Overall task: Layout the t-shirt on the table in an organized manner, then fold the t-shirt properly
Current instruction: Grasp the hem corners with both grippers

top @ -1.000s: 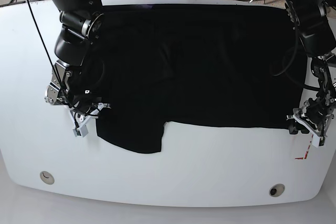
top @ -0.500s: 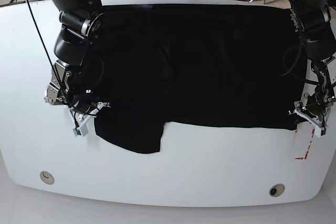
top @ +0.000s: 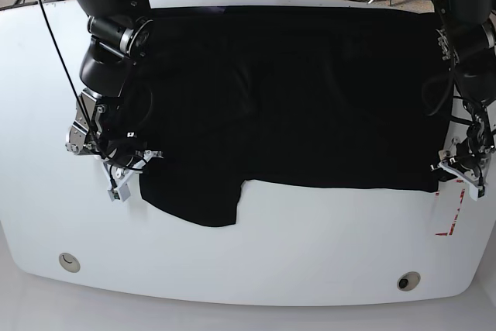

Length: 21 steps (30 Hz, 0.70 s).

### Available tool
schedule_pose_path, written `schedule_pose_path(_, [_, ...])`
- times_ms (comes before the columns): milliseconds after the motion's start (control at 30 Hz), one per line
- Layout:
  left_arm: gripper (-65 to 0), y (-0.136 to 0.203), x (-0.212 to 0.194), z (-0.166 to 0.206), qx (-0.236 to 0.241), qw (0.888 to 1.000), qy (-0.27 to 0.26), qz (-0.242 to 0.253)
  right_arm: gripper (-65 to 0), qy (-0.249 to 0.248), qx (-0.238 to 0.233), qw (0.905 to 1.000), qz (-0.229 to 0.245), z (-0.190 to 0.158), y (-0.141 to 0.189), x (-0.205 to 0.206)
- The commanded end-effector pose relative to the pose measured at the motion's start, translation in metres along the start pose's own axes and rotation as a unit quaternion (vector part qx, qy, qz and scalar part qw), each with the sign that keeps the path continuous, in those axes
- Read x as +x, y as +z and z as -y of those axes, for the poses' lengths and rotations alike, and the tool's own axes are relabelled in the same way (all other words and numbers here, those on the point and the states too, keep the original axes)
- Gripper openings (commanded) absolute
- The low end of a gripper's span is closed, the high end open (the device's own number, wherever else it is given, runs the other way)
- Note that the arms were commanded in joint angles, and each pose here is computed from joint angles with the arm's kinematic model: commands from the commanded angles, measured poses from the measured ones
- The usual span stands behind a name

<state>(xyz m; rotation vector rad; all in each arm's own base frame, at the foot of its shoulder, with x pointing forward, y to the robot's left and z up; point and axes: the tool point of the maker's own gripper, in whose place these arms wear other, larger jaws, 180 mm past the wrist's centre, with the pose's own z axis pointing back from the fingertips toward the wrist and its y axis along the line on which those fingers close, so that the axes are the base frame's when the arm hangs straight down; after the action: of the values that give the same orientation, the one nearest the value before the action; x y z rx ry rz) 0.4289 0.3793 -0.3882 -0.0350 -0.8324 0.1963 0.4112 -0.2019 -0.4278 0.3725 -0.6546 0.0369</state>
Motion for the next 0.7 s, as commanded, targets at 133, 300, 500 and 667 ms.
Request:
schedule_pose_path(133, [-38.3, -0.005, 0.025, 0.01, -0.012, 0.999, 0.015, 0.032, -63.4, 0.011, -0.008, 0.9999, 0.005, 0.004, 0.005, 0.012])
schedule_pose_path(300, [-38.3, -0.009, 0.022, 0.021, -0.021, 0.999, 0.017, 0.03, -63.4, 0.01, -0.008, 0.9999, 0.006, 0.004, 0.005, 0.013])
schedule_pose_path(500, [-38.3, -0.014, 0.018, 0.033, -0.031, 0.999, 0.019, 0.026, -63.4, 0.011, -0.007, 0.9999, 0.008, 0.004, 0.005, 0.015])
schedule_pose_path(667, [-38.3, -0.016, 0.015, 0.04, -0.037, 0.999, 0.02, 0.024, -63.4, 0.01, -0.007, 0.9999, 0.008, 0.004, 0.005, 0.015])
